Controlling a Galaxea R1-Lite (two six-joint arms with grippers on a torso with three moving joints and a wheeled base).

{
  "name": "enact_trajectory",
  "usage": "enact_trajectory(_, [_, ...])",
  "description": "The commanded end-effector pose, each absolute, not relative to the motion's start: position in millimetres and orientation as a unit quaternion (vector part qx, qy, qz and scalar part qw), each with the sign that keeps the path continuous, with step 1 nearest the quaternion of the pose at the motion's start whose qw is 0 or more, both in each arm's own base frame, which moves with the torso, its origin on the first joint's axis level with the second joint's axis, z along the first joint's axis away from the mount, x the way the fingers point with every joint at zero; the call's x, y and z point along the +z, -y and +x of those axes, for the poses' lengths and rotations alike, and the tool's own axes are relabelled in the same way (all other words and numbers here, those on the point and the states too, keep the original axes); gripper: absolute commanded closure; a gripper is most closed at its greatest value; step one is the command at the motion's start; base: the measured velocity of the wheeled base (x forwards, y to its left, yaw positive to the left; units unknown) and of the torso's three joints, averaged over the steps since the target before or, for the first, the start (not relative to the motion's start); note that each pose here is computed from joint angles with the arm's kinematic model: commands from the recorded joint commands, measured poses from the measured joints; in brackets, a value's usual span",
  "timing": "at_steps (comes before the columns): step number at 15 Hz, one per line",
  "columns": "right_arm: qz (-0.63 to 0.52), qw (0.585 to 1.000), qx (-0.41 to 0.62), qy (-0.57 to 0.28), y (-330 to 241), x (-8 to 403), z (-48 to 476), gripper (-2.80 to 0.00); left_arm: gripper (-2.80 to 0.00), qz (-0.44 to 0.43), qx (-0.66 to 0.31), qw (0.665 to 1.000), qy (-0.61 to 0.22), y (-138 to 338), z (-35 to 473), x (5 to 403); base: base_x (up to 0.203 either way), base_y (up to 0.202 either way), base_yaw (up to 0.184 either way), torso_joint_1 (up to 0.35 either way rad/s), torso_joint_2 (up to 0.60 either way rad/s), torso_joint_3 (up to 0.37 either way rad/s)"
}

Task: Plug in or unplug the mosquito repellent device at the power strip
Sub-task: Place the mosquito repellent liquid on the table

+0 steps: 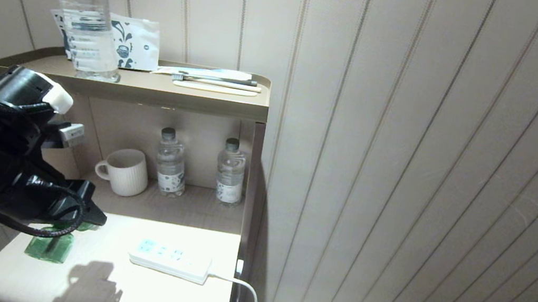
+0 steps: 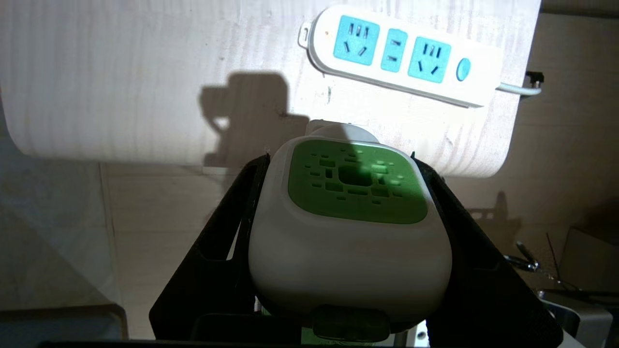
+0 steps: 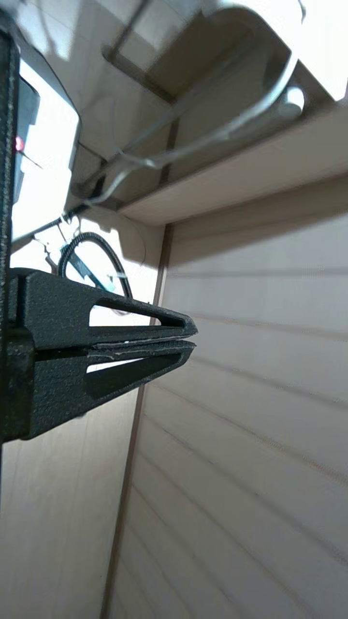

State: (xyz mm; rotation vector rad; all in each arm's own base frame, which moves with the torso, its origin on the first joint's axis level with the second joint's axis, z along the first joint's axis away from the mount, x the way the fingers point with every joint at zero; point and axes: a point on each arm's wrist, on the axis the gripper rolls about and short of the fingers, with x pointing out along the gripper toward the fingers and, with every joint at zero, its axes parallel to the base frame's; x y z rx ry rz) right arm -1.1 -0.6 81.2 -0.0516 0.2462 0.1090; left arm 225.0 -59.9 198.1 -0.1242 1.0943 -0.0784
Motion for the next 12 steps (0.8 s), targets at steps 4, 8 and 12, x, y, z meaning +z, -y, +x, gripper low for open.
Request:
enact_trajectory(4, [-0.021, 0.996, -0.020, -0.084, 0.1, 78.0, -10.0, 0.00, 0.00, -0.058, -0.035, 0.848, -0.526, 60.7, 228.7, 188.7, 0.000, 0.000, 0.000, 0.000, 0.00, 0.000])
enact_trajectory(8, [-0.018, 1.000, -0.005, -0.009, 0.6, 74.1, -22.6, 0.00, 0.00, -0.060, -0.036, 0.851, -0.520, 59.9, 225.5, 191.8, 0.000, 0.000, 0.000, 0.000, 0.00, 0.000])
enact_trajectory(12, [-0.015, 1.000, -0.004, -0.008, 0.5, 74.1, -22.7, 0.00, 0.00, -0.064, -0.042, 0.867, -0.493, 55.6, 210.8, 189.3, 0.000, 0.000, 0.000, 0.000, 0.00, 0.000])
